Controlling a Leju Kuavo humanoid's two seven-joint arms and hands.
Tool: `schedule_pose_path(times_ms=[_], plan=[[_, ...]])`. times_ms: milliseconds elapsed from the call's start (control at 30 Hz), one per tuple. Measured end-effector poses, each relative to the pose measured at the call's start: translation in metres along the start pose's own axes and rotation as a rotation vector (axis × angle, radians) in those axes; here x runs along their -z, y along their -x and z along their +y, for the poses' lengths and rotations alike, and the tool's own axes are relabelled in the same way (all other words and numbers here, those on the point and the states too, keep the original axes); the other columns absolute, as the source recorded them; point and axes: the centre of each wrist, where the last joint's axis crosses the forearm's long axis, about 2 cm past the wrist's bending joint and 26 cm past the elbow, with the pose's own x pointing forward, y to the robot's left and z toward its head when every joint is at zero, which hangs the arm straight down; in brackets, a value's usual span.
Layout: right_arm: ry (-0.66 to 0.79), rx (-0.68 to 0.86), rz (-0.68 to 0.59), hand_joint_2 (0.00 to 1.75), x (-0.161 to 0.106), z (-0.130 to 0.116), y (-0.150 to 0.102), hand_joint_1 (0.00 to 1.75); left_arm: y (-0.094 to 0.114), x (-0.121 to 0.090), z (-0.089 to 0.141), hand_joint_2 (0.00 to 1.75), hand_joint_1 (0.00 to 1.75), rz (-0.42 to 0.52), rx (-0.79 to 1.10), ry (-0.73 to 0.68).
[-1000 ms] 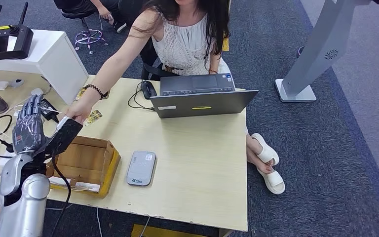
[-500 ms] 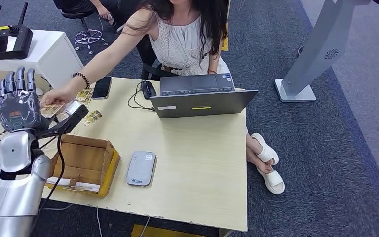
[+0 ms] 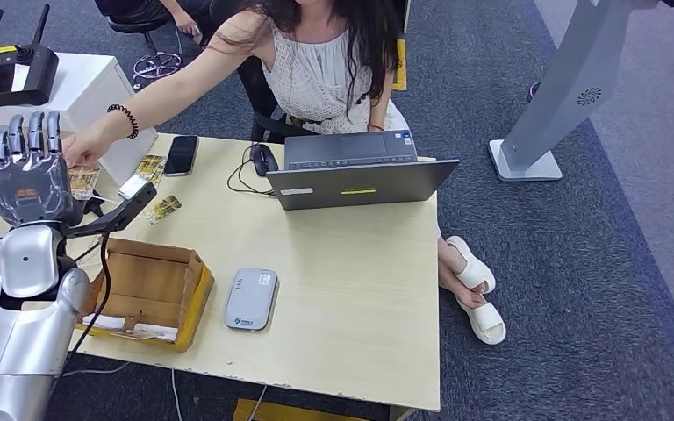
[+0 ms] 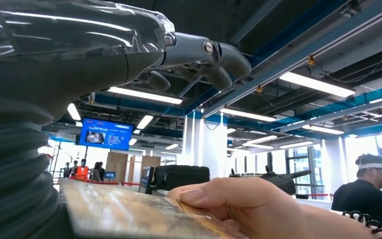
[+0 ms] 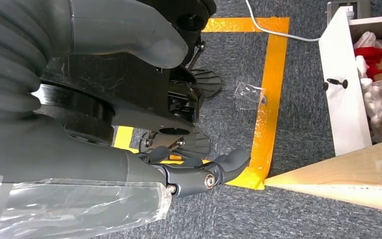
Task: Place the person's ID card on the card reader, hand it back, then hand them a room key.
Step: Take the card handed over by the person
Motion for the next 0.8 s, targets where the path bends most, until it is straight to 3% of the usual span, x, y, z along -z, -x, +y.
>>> schedule_pose_path(times_ms=[633, 800], plan=[[-0.002, 0.0, -0.003, 1.75, 0.0, 0.001, 0.001, 0.0, 0.0, -0.001, -0.002, 1.75, 1.75, -0.03, 0.004, 0.007], [0.0, 0.001, -0.005, 1.75, -0.001, 0.003, 0.001, 0.0, -0.01, -0.006, -0.002, 1.75, 1.75, -0.073, -0.023, -0.014]])
